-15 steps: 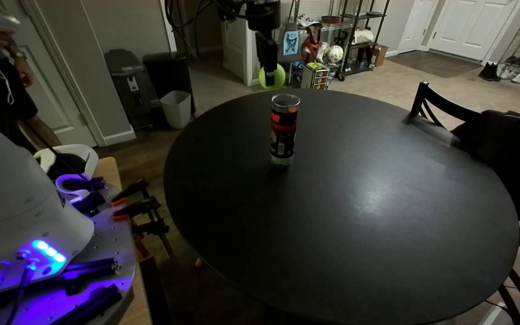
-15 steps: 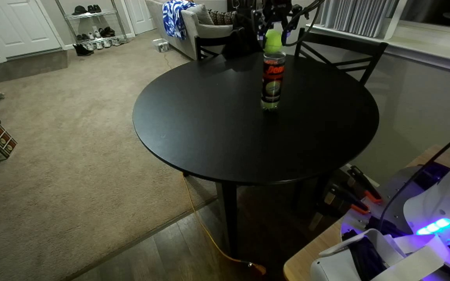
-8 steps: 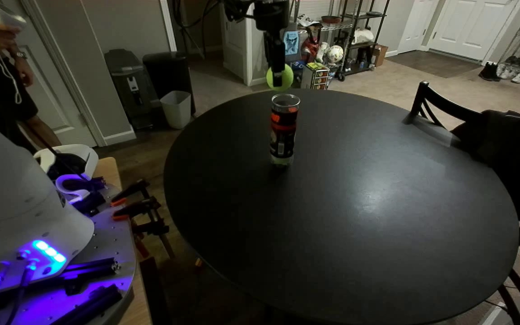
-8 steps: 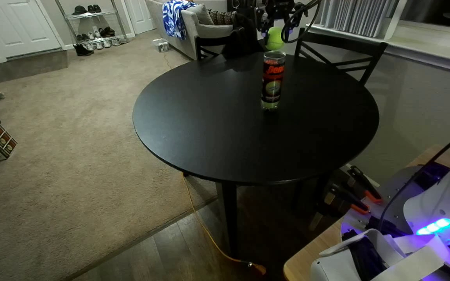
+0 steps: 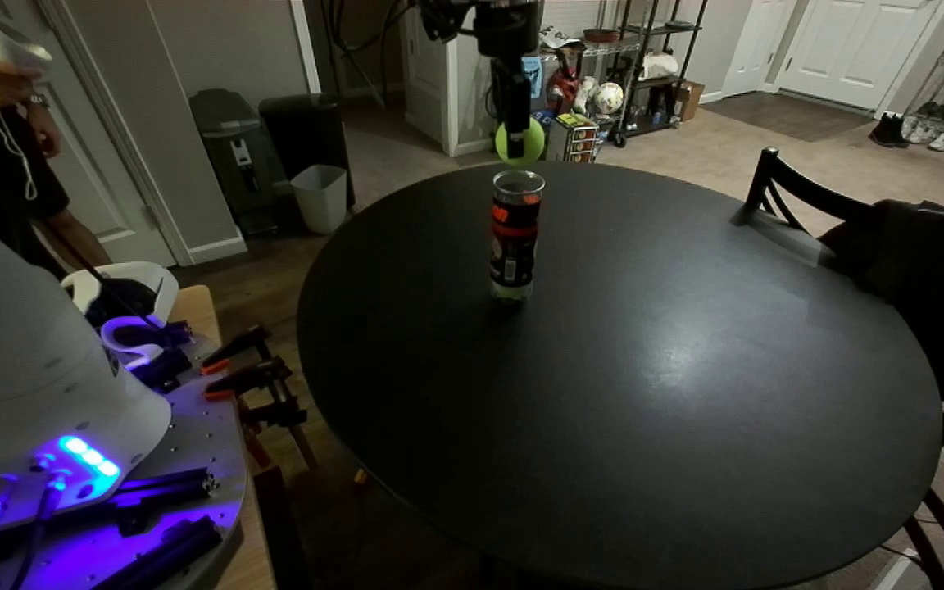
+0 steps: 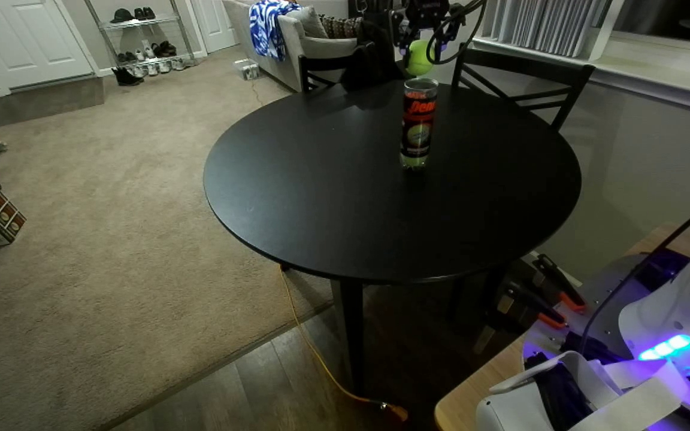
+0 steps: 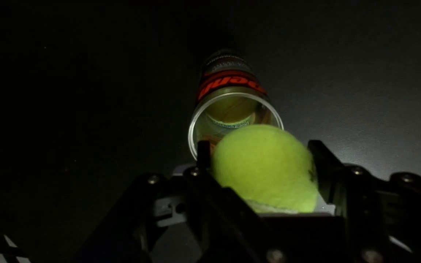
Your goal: Put the tennis ball in the black container.
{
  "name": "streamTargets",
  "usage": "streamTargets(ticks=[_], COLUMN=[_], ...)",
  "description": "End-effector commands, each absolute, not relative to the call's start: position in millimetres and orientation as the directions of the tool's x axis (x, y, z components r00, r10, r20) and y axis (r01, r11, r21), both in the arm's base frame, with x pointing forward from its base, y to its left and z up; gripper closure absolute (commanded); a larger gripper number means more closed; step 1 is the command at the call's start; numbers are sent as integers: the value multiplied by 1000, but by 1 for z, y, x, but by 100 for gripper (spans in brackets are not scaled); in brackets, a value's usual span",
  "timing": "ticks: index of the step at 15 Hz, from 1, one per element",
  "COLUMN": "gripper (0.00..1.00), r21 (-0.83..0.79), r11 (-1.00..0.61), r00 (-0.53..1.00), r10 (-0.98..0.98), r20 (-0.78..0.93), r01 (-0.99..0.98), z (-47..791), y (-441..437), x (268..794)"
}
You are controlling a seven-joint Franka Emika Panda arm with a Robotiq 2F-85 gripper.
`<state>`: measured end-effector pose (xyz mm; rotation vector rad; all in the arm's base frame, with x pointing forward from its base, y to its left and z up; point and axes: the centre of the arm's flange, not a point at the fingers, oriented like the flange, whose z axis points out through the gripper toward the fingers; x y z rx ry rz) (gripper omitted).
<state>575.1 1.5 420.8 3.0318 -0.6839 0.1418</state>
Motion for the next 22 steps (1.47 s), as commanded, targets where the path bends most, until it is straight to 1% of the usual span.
streamTargets(ticks=[1,2,3,4,6,7,13,14,22], gripper=[59,59,9,8,1,0,0,0,0], r21=[-2,-1,-1,-1,2,1,-7,13,13], r11=[-889,-887,-886,-884,-883,-883,-897,-896,-898], r00=[887,885,884,882,881,881,894,894,895], r10=[-456,-460,-462,-465,-467,-467,-441,-441,-438], r20=[78,76,72,72,71,72,77,81,81], r01=[-457,-461,-463,-467,-469,-468,-442,-444,-441], z=[415,413,413,411,411,411,410,411,411], y=[-7,-8,-9,-10,-10,-10,0,-5,-3], x=[581,581,581,581,581,581,576,580,580])
